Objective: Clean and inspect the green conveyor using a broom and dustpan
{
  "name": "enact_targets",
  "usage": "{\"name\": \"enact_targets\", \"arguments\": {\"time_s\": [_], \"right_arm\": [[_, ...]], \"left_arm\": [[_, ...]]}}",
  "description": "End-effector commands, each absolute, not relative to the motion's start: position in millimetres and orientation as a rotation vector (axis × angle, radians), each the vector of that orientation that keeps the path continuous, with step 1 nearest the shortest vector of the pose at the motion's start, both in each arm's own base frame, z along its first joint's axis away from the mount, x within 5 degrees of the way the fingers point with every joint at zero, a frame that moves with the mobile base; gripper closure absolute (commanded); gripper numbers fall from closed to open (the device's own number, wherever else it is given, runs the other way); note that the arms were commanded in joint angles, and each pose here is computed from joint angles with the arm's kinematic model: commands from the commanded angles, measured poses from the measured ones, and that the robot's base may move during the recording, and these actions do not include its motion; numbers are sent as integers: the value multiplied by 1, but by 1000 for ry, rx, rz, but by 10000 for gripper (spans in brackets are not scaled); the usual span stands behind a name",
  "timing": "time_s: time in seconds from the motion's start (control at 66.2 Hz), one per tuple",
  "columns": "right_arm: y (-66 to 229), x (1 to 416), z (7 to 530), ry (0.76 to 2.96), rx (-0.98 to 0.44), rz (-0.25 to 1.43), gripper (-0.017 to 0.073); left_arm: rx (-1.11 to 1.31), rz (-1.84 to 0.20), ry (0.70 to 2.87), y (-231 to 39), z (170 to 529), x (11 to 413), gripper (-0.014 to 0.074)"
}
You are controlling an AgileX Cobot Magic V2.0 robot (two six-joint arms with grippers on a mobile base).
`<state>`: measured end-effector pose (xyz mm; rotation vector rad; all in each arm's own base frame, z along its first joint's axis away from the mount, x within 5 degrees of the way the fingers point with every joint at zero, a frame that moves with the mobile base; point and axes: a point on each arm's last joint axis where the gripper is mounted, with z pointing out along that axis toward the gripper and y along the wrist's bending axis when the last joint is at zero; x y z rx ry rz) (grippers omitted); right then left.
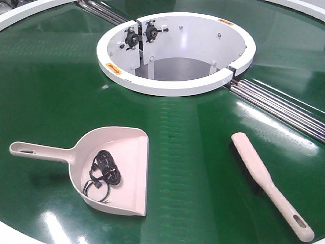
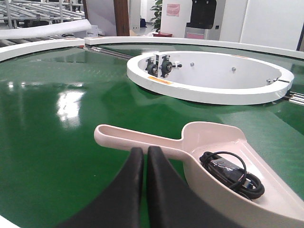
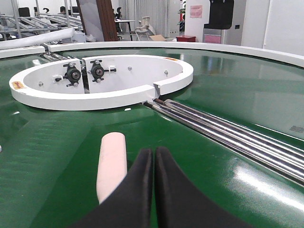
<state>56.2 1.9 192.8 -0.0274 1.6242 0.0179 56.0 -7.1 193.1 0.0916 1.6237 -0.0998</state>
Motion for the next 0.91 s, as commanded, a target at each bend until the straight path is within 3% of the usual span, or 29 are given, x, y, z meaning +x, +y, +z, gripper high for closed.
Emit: {"name": "enact_targets", "arguments": {"time_s": [0.0,0.891], "right_arm": [[1,56,194,1553,-26,3,569],[1,56,194,1553,-26,3,569]], "left_arm": [[78,-106,1575,-7,190,56,600],[78,-106,1575,-7,190,56,600]]}}
